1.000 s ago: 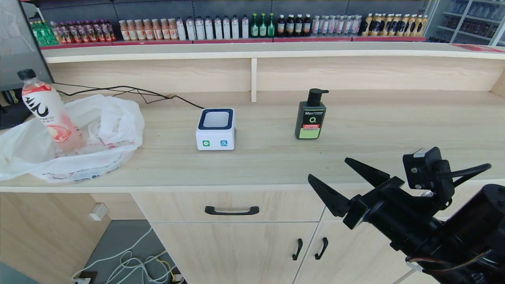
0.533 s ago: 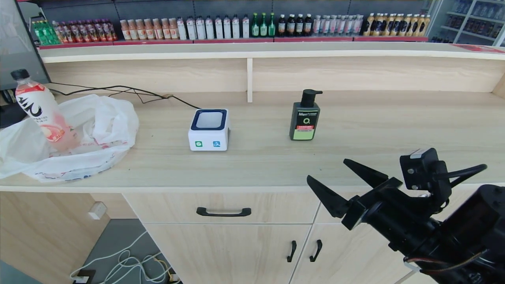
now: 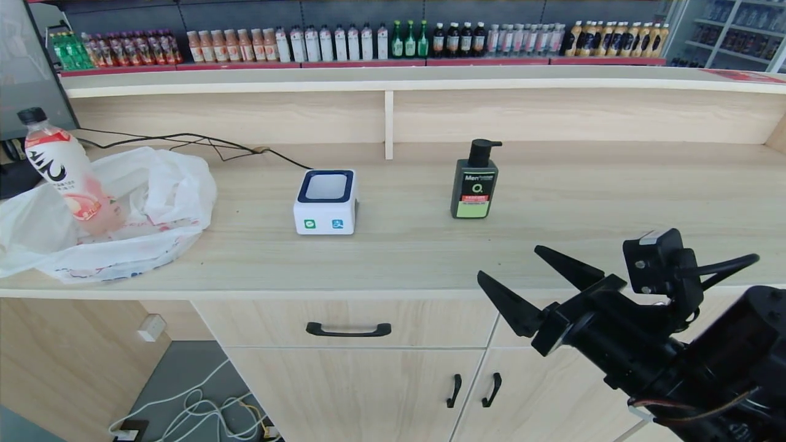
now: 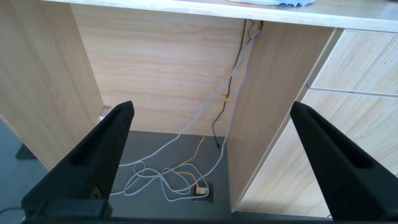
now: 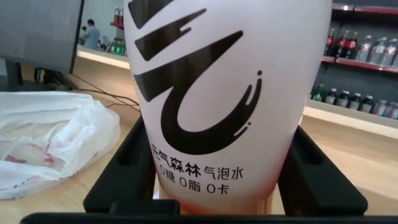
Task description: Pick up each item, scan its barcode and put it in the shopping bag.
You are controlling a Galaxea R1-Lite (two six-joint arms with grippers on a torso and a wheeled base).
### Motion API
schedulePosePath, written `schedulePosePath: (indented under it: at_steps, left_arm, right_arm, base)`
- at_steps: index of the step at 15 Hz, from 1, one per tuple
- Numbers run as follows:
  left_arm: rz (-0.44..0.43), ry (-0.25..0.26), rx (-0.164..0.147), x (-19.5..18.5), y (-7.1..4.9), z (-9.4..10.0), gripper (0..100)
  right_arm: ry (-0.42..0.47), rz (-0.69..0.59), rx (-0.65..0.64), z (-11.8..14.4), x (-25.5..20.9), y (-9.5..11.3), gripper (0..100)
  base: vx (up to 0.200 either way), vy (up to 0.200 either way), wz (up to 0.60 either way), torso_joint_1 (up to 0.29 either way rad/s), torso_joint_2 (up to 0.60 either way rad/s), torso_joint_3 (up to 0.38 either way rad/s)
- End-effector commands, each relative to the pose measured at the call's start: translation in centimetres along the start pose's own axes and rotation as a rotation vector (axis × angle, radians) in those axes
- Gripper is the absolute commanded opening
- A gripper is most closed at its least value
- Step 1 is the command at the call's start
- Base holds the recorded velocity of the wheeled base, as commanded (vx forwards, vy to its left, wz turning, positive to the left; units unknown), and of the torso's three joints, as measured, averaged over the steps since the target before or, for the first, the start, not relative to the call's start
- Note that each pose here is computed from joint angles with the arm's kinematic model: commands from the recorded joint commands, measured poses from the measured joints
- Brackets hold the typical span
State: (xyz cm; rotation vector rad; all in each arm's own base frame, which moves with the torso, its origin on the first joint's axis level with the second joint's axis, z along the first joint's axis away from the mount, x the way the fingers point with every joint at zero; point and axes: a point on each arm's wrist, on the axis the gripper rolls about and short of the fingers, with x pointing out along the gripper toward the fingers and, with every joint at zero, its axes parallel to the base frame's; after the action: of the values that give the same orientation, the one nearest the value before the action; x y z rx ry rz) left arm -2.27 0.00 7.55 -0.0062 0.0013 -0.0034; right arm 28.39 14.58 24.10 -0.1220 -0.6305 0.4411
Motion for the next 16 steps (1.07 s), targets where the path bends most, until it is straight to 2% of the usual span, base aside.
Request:
schedulePosePath:
  at_steps: [1, 2, 5, 8, 9, 11, 13, 16]
  left_arm:
    - [0.000, 0.000, 0.000, 0.0, 0.0, 0.0, 100]
    - [0.000, 0.000, 0.000, 0.0, 0.0, 0.0, 100]
    - [0.000, 0.000, 0.000, 0.0, 0.0, 0.0, 100]
    - [0.000, 0.000, 0.000, 0.0, 0.0, 0.0, 100]
    - [0.000, 0.000, 0.000, 0.0, 0.0, 0.0, 100]
    - [0.000, 0.000, 0.002, 0.0, 0.0, 0.0, 100]
    - [0.000, 0.000, 0.000, 0.0, 0.0, 0.0, 100]
    - [0.000, 0.000, 0.000, 0.0, 0.0, 0.0, 100]
  right_arm:
    - [0.024, 0.018, -0.090, -2.2, 1.3, 0.3, 0]
    - [0.011, 0.021, -0.196, -2.7, 2.0, -0.1, 0]
    - [-0.055, 0.060, -0.305, -3.8, 5.3, -0.1, 0]
    - [-0.161, 0.162, -0.396, -5.4, 7.9, 0.2, 0]
    - [-0.179, 0.196, -0.432, -5.8, 8.4, -0.3, 0]
    - [-0.187, 0.261, -0.503, -6.2, 8.9, -1.1, 0]
    - [-0.196, 0.387, -0.654, -6.5, 9.8, -2.8, 0]
    - [-0.204, 0.478, -0.726, -7.3, 10.3, -3.3, 0]
  base:
    - [0.000, 0.000, 0.00, 0.000, 0.00, 0.000]
    - [0.000, 0.000, 0.00, 0.000, 0.00, 0.000]
    - [0.000, 0.000, 0.00, 0.000, 0.00, 0.000]
    - [0.000, 0.000, 0.00, 0.000, 0.00, 0.000]
    - [0.000, 0.000, 0.00, 0.000, 0.00, 0.000]
    - [0.000, 0.000, 0.00, 0.000, 0.00, 0.000]
    - [0.000, 0.000, 0.00, 0.000, 0.00, 0.000]
    - [0.000, 0.000, 0.00, 0.000, 0.00, 0.000]
